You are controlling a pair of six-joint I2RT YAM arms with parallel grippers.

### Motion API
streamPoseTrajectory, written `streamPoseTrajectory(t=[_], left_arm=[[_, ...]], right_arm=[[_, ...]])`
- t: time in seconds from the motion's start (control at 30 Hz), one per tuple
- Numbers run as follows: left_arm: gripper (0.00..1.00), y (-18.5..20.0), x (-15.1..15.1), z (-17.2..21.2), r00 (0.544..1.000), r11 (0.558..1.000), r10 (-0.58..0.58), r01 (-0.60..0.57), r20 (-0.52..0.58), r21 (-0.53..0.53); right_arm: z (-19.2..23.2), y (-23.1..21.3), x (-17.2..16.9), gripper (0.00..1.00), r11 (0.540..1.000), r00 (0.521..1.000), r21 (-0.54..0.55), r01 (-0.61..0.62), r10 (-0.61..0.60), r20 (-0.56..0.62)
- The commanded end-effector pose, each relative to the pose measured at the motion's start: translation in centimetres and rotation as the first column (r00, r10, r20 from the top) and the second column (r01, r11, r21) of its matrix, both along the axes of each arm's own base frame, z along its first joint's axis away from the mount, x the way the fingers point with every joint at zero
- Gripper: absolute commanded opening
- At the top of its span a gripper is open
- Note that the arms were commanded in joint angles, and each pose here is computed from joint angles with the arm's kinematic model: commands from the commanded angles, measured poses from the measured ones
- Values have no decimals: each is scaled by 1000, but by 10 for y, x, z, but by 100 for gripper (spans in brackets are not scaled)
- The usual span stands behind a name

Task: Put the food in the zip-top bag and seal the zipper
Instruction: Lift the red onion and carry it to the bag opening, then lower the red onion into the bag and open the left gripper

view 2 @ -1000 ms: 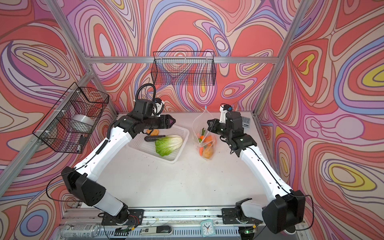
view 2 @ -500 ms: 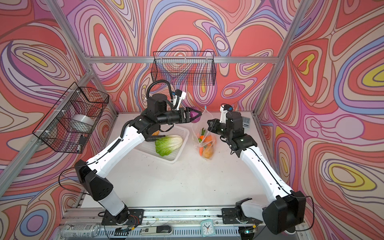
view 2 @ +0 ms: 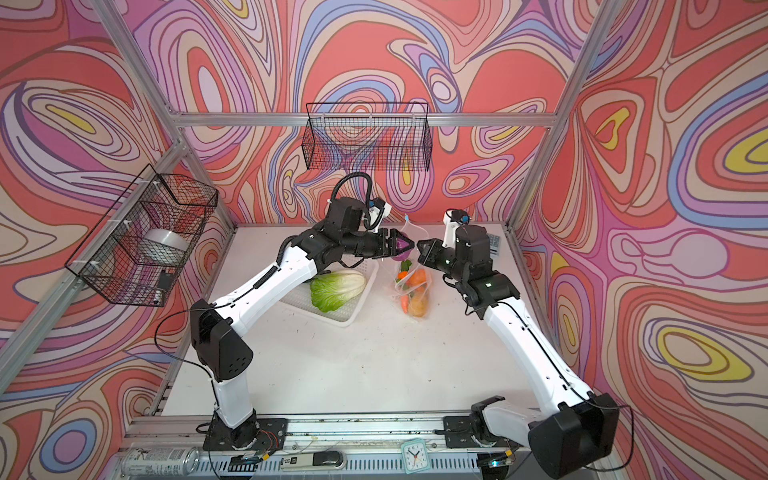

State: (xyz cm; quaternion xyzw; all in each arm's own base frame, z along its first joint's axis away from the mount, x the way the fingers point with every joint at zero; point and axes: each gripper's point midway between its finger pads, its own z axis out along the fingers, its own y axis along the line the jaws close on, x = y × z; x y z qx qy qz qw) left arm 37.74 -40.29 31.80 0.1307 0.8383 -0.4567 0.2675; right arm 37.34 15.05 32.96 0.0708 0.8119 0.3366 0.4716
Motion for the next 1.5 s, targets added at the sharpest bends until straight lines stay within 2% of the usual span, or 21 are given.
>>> streamPoseTrajectory(t=[0.0,0.27,0.43,0.53,0.63,0.8,0.9,1.2,1.47], left_arm=[[60,12,4,-13,999,988,34,-40,41,148],[62,14,0,-41,992,916,16,-64,124,396],[65,20,0,-57,991,869,16,-81,136,488],[66,22,0,-63,992,857,16,-80,129,509],[70,23,-1,-63,992,855,18,-82,127,512],[85,25,-1,-59,991,857,25,-91,134,508],[100,26,-1,-56,990,858,29,-97,141,504],[100,27,-2,-40,986,873,29,-107,167,477],[100,37,-8,21,952,909,33,-154,303,386]], right_arm=[[12,-1,-4,0,1000,999,-2,-1,1,46],[6,12,-1,0,998,997,24,-63,62,42],[4,13,1,0,998,997,27,-65,64,39],[4,12,1,0,998,997,27,-63,62,38],[5,12,1,0,998,997,27,-62,61,39],[4,12,1,0,998,998,28,-62,61,35],[4,12,1,0,998,998,27,-60,59,36],[2,12,1,0,998,998,25,-59,58,26],[-1,7,2,0,999,999,14,-32,32,18]])
